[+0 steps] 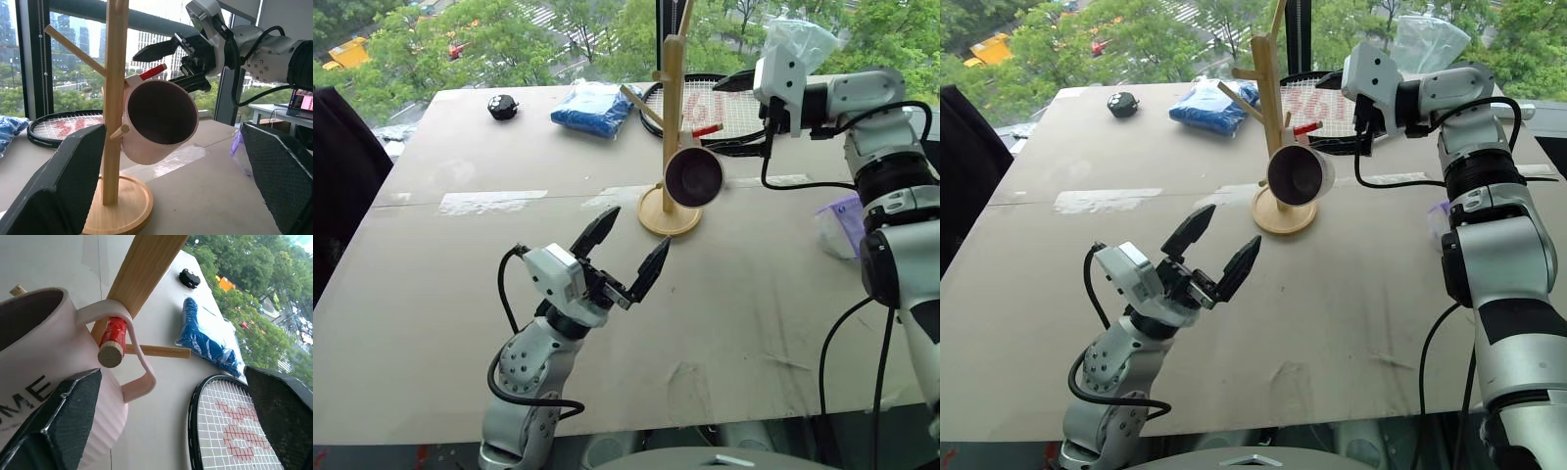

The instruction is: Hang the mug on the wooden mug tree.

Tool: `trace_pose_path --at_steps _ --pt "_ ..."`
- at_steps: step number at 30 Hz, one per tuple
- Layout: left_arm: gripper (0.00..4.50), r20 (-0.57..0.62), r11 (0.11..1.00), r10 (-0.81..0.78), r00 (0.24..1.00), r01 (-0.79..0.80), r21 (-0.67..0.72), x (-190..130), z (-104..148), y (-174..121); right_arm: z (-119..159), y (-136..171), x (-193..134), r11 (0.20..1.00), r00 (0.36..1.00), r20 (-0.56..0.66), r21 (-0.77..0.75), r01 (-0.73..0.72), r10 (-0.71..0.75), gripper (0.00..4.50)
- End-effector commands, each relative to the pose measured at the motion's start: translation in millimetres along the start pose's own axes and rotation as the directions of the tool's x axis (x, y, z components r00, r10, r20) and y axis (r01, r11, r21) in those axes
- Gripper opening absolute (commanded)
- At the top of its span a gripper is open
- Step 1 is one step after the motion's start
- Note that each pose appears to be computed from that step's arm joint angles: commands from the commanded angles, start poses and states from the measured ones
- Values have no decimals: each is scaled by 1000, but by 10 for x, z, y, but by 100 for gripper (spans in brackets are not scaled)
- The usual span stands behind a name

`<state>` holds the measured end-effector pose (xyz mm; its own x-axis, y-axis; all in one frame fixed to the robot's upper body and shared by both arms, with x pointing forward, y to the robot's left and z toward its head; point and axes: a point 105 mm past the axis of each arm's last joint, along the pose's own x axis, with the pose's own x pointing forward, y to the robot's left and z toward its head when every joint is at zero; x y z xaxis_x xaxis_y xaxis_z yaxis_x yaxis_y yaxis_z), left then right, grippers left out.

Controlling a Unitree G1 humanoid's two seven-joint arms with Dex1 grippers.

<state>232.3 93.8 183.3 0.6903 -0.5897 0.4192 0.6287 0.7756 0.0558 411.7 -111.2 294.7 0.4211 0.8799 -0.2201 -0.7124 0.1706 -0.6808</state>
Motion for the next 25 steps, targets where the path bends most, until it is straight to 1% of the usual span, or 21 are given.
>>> trace_pose_path --at_steps 1,4,7,8,10,13,14,16,18,21,25 --pt "450 -58 1000 25 998 -24 13 -88 -55 52 -56 -21 -233 993 995 70 105 61 -69 446" --pt "450 -166 998 61 984 -60 8 -234 -216 111 -217 167 -362 969 989 118 239 63 -93 446" --pt "450 -329 999 50 943 -51 5 -481 -451 107 -403 623 -459 918 985 134 393 52 -113 446" --pt "450 -369 999 45 928 -42 18 -570 -490 118 -442 842 -479 901 987 126 431 39 -103 446" --pt "450 -431 998 57 901 -49 30 -725 -536 168 -502 1254 -503 854 989 101 519 44 -112 446" --pt "450 -487 999 50 872 -47 18 -866 -590 159 -581 1737 -548 763 982 38 636 120 -186 446" --pt "450 -503 999 46 863 -44 16 -891 -621 147 -624 1872 -565 736 975 11 658 159 -220 446" --pt "450 -524 999 40 851 -34 21 -914 -687 132 -741 2114 -614 729 966 -49 646 226 -256 446" --pt "450 -537 999 32 843 -33 7 -934 -747 142 -841 2286 -670 728 951 -100 622 289 -292 446" --pt "450 -558 1000 21 829 -8 26 -994 -825 233 -844 2347 -721 698 911 -114 608 379 -395 446" --pt "450 -536 999 38 843 -14 48 -939 -813 350 -863 2445 -752 672 889 -154 603 430 -431 446"
